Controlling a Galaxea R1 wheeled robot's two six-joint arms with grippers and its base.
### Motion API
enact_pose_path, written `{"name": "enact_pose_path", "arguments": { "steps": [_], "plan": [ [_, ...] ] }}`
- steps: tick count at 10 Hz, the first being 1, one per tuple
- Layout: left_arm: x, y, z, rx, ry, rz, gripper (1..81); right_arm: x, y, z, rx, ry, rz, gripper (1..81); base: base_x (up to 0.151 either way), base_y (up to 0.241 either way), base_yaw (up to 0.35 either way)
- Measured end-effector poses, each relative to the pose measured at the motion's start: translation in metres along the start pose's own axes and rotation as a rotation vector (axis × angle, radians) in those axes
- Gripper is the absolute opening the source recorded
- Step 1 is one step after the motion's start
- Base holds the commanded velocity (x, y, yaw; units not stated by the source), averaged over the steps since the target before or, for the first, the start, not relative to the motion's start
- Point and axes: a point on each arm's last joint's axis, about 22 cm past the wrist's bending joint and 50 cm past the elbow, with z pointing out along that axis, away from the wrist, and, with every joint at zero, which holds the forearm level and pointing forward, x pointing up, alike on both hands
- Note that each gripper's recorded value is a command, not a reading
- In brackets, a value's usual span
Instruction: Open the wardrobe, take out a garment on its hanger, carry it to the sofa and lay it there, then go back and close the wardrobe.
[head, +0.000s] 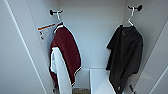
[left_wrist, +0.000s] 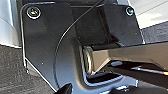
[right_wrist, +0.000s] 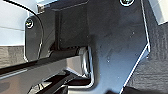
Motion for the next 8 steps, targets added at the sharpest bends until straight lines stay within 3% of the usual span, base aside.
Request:
{"name": "enact_pose_path", "arguments": {
  "steps": [8],
  "plan": [
    [-0.0002, 0.0024, 0.0006, -0.003, 0.0, -0.001, 81.1, -0.0054, 0.0007, -0.0002, -0.001, -0.006, 0.001, 81.1, 0.0, 0.0, 0.0]
  ]
}}
